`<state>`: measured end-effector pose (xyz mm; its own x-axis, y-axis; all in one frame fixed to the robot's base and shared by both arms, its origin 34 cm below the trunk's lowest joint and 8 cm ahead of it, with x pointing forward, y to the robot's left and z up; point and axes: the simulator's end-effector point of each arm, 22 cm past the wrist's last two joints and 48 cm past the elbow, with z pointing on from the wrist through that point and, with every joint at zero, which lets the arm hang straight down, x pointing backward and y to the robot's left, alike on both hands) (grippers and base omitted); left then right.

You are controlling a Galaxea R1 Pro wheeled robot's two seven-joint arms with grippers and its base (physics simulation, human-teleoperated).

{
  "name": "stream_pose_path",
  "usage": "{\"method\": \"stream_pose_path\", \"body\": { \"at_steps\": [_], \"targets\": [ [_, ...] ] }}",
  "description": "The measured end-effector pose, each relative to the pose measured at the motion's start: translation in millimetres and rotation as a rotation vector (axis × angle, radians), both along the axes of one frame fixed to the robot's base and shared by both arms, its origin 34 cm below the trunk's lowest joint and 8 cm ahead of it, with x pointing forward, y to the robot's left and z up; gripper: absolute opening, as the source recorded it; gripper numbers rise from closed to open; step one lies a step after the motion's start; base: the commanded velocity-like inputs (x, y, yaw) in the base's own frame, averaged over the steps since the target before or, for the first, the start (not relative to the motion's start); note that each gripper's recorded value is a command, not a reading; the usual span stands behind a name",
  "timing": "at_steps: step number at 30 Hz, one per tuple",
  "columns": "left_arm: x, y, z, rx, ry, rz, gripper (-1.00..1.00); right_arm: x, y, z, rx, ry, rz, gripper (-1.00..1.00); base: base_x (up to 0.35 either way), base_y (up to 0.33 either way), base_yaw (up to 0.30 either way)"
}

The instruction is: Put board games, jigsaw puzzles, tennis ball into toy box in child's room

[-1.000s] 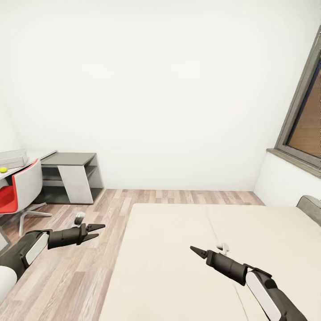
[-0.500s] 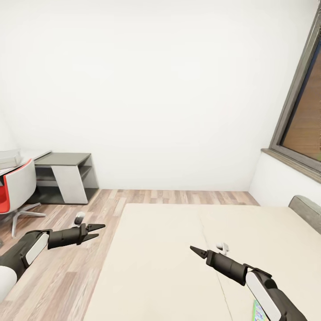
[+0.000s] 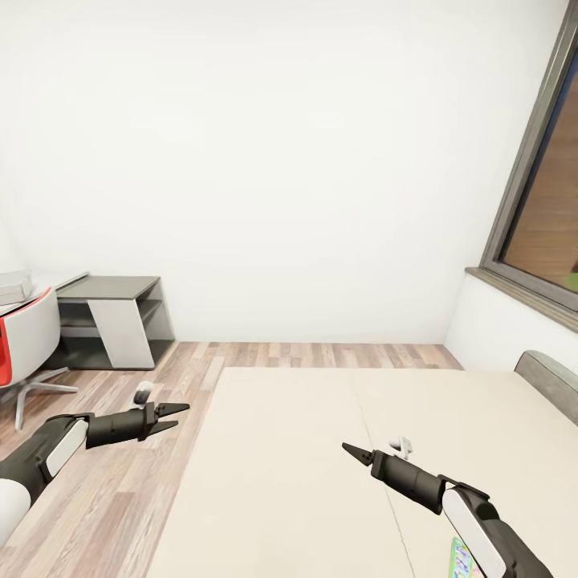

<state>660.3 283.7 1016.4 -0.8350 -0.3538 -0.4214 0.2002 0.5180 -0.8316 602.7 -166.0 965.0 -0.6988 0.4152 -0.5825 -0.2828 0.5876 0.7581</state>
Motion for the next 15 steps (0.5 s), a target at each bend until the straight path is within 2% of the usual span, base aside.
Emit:
{"method": "stream_pose_path", "body": {
  "at_steps": [15],
  "targets": [
    [0.0, 0.0, 0.0, 0.000, 0.000, 0.000, 1.00, -0.5, 0.6, -1.7, -0.005, 0.005, 0.001, 1.00, 0.000, 0.000, 0.000]
  ]
}}
